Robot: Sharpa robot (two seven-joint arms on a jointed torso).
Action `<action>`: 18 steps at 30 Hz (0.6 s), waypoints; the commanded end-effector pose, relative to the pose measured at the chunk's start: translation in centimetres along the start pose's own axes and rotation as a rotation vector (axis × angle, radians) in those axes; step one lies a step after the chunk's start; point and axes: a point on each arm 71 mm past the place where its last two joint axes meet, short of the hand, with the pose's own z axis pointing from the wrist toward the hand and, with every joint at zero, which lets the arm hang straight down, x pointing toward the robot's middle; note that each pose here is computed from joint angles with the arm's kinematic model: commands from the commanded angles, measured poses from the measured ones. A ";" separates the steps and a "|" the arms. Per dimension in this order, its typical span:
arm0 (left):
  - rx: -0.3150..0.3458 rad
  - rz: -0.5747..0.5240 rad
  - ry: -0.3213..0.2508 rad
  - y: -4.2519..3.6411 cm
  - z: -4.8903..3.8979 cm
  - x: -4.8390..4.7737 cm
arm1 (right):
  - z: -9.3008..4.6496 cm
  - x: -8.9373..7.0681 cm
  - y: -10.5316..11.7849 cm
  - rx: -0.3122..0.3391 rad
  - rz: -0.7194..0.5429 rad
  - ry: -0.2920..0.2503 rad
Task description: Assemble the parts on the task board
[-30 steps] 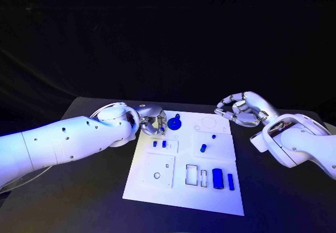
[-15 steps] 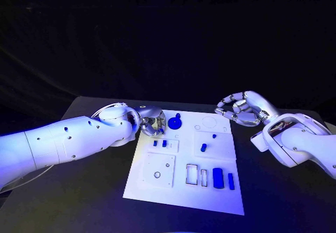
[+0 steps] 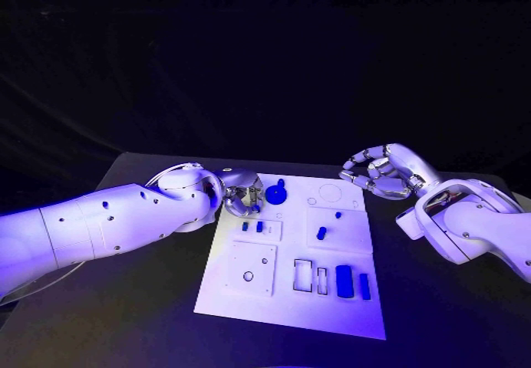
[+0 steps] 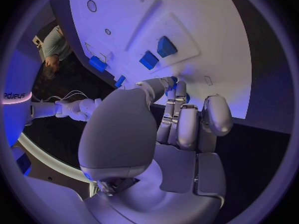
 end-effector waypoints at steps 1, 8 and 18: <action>0.018 -0.006 0.013 -0.36 0.07 0.12 | 0.0 0.0 0.1 -0.010 -0.002 0.001; 0.010 -0.005 0.034 -0.41 0.12 0.28 | 0.0 0.1 0.1 -0.010 -0.002 0.001; -0.028 0.001 0.067 -0.04 0.15 0.51 | 0.0 0.0 0.1 -0.009 -0.002 0.001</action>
